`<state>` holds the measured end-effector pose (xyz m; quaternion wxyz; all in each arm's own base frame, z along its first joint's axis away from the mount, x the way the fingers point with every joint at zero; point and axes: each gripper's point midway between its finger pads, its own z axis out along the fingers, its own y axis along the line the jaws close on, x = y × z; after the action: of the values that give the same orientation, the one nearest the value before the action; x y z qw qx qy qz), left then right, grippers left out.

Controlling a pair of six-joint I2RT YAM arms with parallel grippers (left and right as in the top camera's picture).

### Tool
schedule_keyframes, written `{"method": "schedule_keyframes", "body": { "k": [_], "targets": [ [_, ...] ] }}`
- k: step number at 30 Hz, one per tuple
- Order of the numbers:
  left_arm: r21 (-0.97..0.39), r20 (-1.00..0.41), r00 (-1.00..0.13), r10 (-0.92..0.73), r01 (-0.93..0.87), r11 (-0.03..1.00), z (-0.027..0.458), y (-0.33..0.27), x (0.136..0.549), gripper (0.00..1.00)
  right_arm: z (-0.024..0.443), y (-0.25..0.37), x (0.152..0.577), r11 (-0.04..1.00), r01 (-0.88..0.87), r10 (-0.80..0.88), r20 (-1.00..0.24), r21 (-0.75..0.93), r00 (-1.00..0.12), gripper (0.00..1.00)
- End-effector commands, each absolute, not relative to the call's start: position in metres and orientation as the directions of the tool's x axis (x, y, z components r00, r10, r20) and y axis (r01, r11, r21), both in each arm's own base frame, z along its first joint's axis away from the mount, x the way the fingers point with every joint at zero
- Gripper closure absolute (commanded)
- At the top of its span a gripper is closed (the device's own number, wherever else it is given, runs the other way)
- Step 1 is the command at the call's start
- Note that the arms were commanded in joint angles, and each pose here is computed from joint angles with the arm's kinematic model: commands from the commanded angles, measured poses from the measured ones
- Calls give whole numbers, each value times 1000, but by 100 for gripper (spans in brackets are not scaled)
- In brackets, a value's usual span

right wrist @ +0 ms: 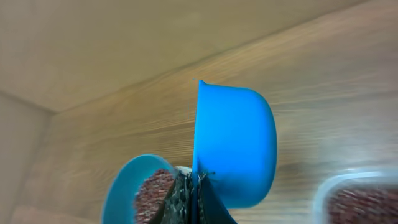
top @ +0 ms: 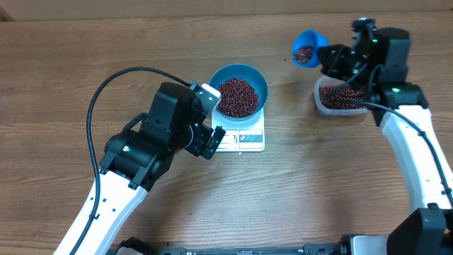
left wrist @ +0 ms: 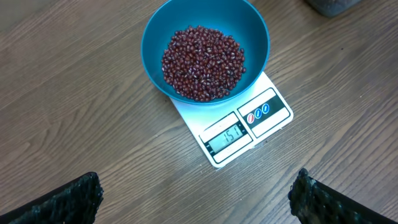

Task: Scoop item into bowl and weigh 150g on scale
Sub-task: 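Move the scoop back to the clear bean container, then dip the scoop into the beans with the right gripper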

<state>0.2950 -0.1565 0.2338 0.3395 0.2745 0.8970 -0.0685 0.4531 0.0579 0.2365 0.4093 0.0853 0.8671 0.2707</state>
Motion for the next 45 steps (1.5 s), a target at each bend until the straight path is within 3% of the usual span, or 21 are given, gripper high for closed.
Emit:
{"method": "schedule_keyframes", "body": {
  "k": [1, 13, 21, 29, 38, 45],
  "targets": [
    [65, -663, -602, 446, 547, 835, 242, -158, 299, 0, 249, 27, 447, 857, -43, 382, -688, 514, -617, 96],
    [65, -663, -602, 446, 547, 835, 242, -158, 299, 0, 221, -30, 422, 922, 42, 311, -672, 385, -672, 96],
    [65, -663, -602, 446, 547, 835, 242, -158, 299, 0, 206, -60, 416, 996, 64, 94, -699, 69, -709, 96],
    [65, -663, -602, 446, 547, 835, 242, -158, 299, 0, 203, -46, 416, 984, -58, -157, -666, -169, -729, 96],
    [65, -663, -602, 446, 547, 835, 242, -158, 299, 0, 206, -38, 416, 944, -15, -230, -629, -329, -743, 96],
    [65, -663, -602, 446, 547, 835, 242, -158, 299, 0, 208, -35, 416, 946, 16, -207, -640, -325, -740, 96]
  ]
}}
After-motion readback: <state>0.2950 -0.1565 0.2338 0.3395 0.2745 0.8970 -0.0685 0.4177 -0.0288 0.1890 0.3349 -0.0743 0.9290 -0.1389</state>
